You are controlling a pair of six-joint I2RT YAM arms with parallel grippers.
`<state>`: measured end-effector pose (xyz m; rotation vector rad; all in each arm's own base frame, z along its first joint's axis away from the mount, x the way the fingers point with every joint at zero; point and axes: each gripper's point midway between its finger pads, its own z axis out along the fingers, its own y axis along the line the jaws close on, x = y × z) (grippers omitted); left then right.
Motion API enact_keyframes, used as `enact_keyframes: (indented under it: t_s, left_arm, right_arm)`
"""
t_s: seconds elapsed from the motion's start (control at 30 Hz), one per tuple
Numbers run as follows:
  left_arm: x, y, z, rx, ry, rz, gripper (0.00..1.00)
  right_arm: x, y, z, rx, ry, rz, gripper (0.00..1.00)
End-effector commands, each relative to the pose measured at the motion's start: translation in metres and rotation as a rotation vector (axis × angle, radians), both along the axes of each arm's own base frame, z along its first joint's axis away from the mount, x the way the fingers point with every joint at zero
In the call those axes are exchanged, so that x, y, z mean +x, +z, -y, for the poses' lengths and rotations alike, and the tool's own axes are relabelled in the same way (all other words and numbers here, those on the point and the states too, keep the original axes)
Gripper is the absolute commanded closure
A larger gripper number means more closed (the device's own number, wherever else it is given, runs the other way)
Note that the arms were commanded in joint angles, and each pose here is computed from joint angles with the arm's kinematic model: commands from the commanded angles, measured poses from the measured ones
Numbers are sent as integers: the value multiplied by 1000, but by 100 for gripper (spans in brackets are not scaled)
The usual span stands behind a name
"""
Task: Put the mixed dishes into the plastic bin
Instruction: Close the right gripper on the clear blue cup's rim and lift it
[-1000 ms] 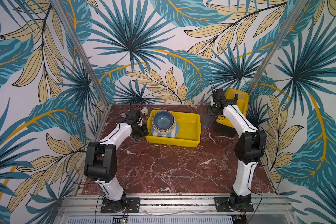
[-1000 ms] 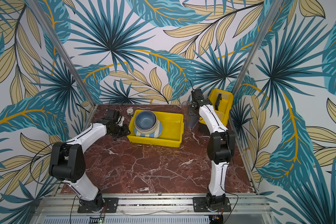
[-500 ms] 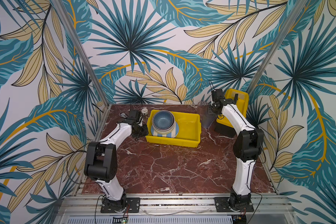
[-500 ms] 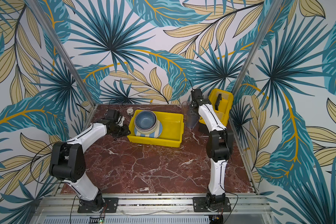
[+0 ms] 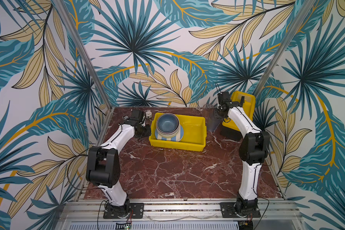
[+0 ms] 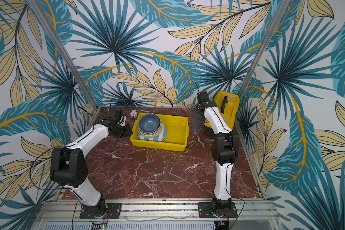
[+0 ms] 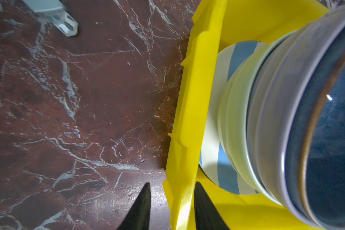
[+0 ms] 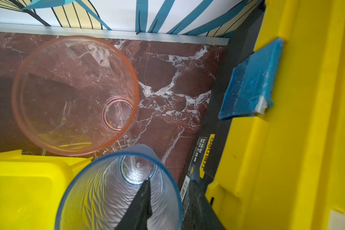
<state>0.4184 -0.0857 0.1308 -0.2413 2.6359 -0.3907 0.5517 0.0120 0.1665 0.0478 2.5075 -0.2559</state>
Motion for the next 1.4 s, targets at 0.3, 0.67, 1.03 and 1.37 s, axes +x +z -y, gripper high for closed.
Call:
enact_keyframes:
  t_s: [0.3,0.67,1.03,1.37]
  left_arm:
    - [1,21,-10,30,6,44,63]
    - [2,20,-4,4,-22,39,61]
    - [3,18,1,-15,-48,33,57]
    - [11,6,13,-60,-102,12,52]
  right_arm:
    - [2,-29,-4,36,5,-62,69]
    - [-1,-30,-8,61,15,-75,80]
    - [-14,-10,-14,111,16,-73,92]
    - [-43,41,-21,170,36,-13,94]
